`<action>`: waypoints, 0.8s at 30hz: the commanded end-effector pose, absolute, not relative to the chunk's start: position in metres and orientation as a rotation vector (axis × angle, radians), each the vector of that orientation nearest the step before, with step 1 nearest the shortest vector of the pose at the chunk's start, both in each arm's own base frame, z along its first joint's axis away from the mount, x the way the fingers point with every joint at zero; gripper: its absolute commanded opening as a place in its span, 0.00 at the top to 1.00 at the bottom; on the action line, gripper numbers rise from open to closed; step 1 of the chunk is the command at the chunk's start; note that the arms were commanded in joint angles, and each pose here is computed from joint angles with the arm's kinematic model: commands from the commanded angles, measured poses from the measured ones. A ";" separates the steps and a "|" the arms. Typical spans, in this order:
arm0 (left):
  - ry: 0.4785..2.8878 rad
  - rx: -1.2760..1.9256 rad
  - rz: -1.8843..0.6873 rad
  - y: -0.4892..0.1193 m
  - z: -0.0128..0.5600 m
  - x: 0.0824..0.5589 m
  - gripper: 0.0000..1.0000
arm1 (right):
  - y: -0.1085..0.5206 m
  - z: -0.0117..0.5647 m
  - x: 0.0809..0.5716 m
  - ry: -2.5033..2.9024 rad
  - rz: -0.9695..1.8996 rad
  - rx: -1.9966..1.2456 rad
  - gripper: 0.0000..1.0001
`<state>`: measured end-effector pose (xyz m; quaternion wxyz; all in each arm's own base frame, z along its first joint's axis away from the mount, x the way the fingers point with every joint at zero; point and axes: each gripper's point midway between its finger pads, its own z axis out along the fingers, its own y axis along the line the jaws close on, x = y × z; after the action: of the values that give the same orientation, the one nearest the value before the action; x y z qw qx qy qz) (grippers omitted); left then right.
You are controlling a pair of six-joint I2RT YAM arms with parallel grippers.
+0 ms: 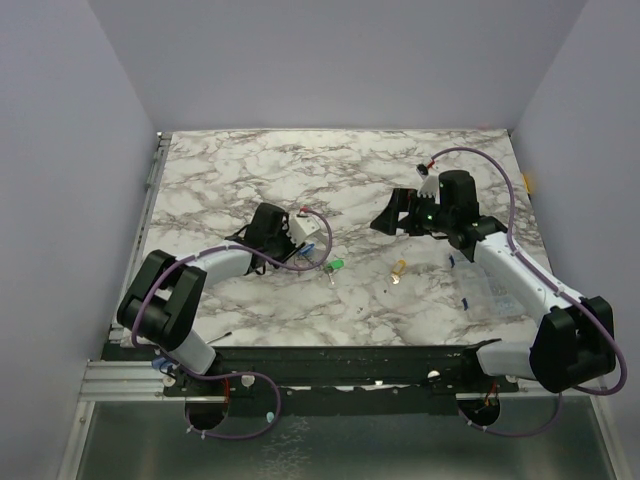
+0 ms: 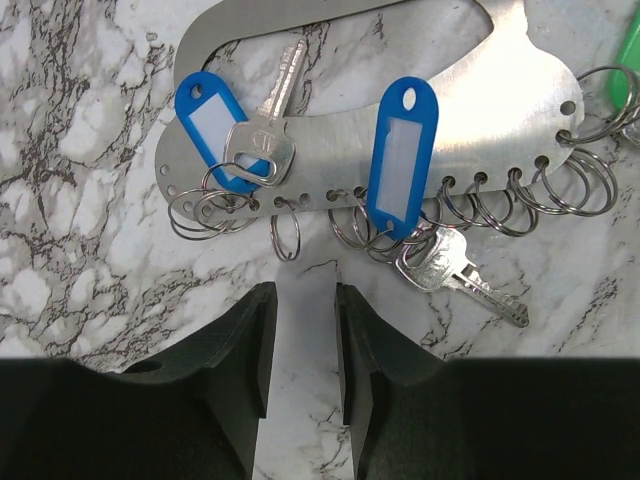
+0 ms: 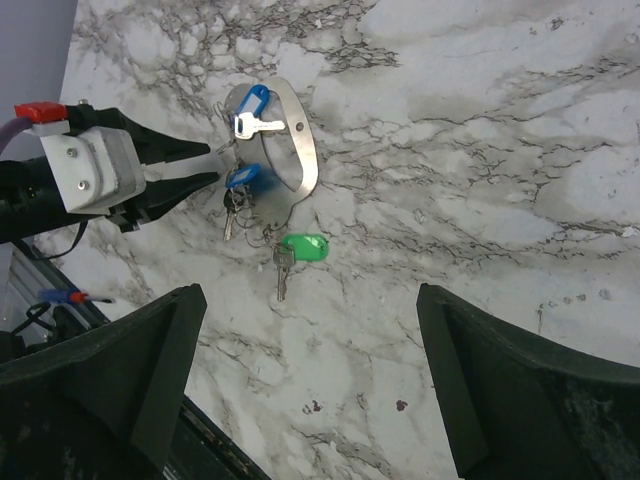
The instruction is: Put the keys on the keyring
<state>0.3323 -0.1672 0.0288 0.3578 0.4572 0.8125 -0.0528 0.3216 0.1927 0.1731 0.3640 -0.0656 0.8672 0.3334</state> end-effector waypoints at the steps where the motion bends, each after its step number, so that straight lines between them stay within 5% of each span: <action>1: 2.040 1.207 -0.187 -0.177 0.030 0.334 0.64 | 0.198 0.179 0.317 2.199 0.898 -0.196 0.00; 19: 1.998 1.187 -0.159 -0.177 0.026 0.342 0.70 | 0.199 0.182 0.315 2.185 0.908 -0.205 0.00; 24: 1.991 1.197 -0.191 -0.181 0.023 0.339 0.86 | 0.199 0.183 0.314 2.182 0.907 -0.206 0.00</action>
<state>0.3437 -0.1758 0.0303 0.3953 0.4634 0.7911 -0.0555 0.3191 0.1943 0.1767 0.3702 -0.0706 0.8611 0.3413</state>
